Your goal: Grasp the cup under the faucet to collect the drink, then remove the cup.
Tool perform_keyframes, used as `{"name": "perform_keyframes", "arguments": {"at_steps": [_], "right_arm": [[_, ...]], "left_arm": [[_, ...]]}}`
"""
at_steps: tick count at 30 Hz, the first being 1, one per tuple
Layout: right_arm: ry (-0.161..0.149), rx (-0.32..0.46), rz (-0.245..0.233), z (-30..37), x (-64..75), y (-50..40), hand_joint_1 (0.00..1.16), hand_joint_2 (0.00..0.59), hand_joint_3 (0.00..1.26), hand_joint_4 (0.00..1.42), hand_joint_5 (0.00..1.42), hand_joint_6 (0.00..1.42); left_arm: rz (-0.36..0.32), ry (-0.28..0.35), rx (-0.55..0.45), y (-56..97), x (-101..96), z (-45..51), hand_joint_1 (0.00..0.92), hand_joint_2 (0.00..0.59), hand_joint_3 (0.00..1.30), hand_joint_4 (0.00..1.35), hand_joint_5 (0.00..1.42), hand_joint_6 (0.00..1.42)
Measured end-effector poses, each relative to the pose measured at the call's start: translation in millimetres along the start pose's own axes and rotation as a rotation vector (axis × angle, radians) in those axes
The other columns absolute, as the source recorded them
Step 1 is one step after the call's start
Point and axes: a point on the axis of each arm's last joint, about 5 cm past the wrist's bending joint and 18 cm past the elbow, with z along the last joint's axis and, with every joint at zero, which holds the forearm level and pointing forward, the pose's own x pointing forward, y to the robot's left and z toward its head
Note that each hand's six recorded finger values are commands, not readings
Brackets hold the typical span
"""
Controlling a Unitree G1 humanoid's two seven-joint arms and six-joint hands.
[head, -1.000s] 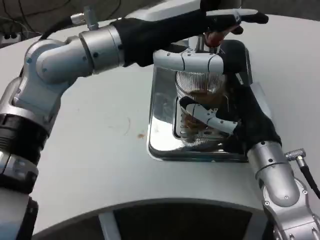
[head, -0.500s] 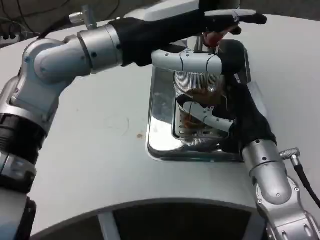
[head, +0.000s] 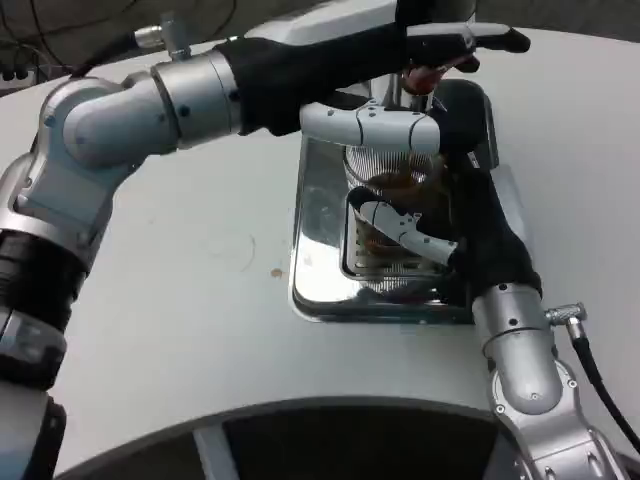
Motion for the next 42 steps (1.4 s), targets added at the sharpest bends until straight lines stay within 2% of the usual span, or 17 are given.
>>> {"name": "perform_keyframes", "arguments": {"at_steps": [21,31,35,42], "right_arm": [[-0.011,0.012,-0.104,0.3,-4.2,27.5,0.81,0.238,0.28,0.33,0.39,0.27],[-0.017,0.016,-0.137,0.8,-6.1,35.0,0.82,0.244,0.33,0.38,0.46,0.33],[-0.02,0.011,-0.157,1.2,-6.5,35.8,0.83,0.247,0.33,0.39,0.49,0.36],[-0.029,0.004,-0.168,2.2,-7.1,36.8,0.84,0.255,0.34,0.42,0.54,0.39]], "left_arm": [[-0.006,0.012,0.015,0.7,-10.6,0.9,0.0,0.122,0.13,0.06,0.13,0.11],[0.003,0.012,0.006,0.4,-14.6,0.6,0.0,0.122,0.12,0.05,0.13,0.11],[0.007,0.012,0.002,0.1,-16.1,0.5,0.0,0.122,0.08,0.05,0.14,0.12],[0.061,-0.001,-0.033,-3.1,-24.3,-3.4,0.0,0.116,0.05,0.04,0.16,0.15]]}}
